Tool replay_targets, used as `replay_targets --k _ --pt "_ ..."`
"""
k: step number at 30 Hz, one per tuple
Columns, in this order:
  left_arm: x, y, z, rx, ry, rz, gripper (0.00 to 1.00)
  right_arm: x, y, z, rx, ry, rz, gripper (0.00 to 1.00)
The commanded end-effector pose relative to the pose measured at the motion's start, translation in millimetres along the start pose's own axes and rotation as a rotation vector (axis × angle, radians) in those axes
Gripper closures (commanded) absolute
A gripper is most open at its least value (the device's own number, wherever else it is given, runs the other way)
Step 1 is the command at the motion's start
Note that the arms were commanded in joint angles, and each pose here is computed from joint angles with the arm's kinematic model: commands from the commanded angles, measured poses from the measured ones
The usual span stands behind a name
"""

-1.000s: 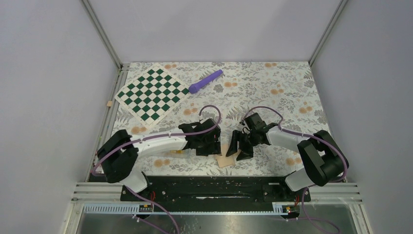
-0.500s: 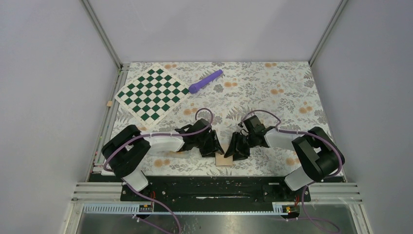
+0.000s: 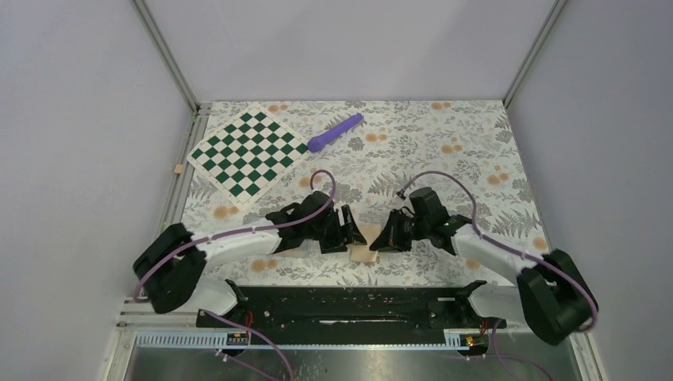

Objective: Put the credit cards into the card holder
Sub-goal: Open the card holder at the center of the board.

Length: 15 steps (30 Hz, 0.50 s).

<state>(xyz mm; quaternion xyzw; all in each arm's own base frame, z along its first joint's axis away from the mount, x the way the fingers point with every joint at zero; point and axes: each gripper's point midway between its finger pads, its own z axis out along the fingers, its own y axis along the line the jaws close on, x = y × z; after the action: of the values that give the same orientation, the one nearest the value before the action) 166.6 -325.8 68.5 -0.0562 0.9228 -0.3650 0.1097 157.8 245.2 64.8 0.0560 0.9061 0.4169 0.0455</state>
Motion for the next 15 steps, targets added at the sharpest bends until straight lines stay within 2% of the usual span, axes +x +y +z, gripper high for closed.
replay_targets --k 1,5,9,15 --pt "-18 -35 -42 0.083 -0.117 0.087 0.27 -9 23 -32 -0.007 -0.134 -0.085 1.00" --pt "-24 -53 -68 0.076 -0.172 0.180 0.25 -3 21 -52 0.050 -0.162 -0.089 1.00" --pt "-26 -66 -85 -0.036 -0.209 0.264 0.24 5 15 -65 0.103 -0.157 -0.081 1.00" --pt "-15 -87 -82 -0.116 -0.195 0.343 0.25 11 11 -73 0.138 -0.156 -0.052 1.00"
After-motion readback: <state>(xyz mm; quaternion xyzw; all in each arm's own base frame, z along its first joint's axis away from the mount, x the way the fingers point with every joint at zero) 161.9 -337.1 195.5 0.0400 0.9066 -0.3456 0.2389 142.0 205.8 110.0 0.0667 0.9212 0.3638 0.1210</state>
